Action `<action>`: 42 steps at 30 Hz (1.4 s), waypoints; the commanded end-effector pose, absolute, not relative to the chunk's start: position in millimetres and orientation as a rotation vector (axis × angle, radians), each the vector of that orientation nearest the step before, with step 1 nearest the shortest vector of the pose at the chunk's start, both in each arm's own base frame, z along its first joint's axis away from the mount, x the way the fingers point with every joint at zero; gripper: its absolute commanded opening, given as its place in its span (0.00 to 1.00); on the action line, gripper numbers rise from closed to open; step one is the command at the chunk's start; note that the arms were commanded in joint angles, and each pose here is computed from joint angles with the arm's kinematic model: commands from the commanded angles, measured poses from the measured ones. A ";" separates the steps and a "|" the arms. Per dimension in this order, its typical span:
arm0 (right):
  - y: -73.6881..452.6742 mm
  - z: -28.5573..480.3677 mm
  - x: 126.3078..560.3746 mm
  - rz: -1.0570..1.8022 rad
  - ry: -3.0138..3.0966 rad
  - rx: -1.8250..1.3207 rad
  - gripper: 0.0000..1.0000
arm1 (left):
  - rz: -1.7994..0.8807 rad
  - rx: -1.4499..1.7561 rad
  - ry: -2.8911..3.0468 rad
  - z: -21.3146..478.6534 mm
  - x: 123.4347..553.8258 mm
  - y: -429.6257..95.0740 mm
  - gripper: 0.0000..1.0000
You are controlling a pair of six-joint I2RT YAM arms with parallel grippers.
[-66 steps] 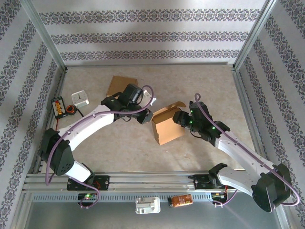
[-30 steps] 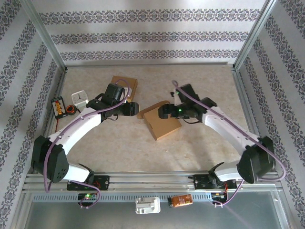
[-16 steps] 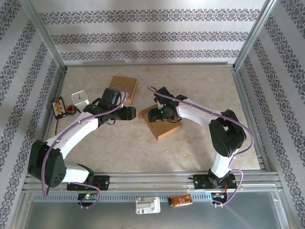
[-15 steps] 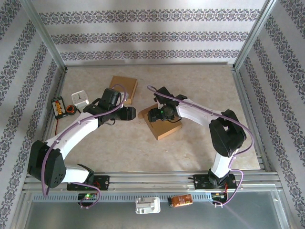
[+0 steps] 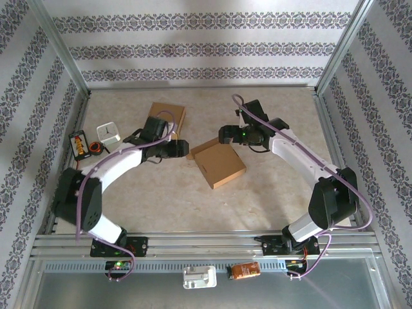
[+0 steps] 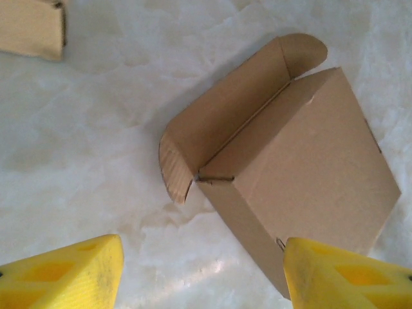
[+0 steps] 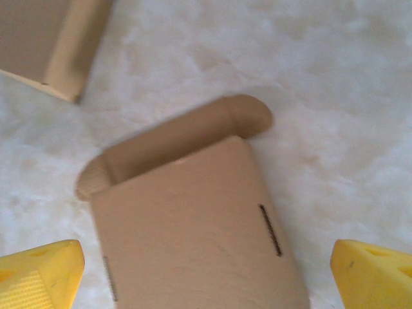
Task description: Fold the paper box
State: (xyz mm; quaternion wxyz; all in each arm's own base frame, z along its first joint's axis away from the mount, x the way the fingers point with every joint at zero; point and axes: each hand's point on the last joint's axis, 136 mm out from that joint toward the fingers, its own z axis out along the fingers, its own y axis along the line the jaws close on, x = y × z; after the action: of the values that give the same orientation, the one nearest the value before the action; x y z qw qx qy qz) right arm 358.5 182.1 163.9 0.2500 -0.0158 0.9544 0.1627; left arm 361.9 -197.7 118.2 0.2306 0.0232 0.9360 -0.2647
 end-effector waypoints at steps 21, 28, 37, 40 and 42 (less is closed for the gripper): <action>190.6 99.6 293.0 0.664 2.606 0.533 0.78 | -0.774 0.361 2.916 33.3 399.0 -233.0 0.50; 196.8 86.0 292.1 0.578 2.643 0.492 0.76 | -0.829 0.356 2.936 29.4 392.6 -236.7 0.42; 192.6 58.5 285.6 0.493 2.707 0.497 0.75 | -0.970 0.321 2.911 31.9 387.9 -249.2 0.19; 195.4 54.0 285.1 0.485 2.723 0.488 0.75 | -0.966 0.345 2.881 41.2 391.7 -250.0 0.12; 197.7 53.7 285.9 0.482 2.725 0.482 0.75 | -0.985 0.385 2.833 54.4 395.0 -252.8 0.07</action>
State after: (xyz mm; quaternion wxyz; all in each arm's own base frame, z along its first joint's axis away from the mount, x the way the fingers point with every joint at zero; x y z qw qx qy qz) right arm 292.0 194.8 73.7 0.1868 0.1770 0.9478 0.1881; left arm 399.2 -242.0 36.5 0.0505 0.1078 0.9473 -0.2974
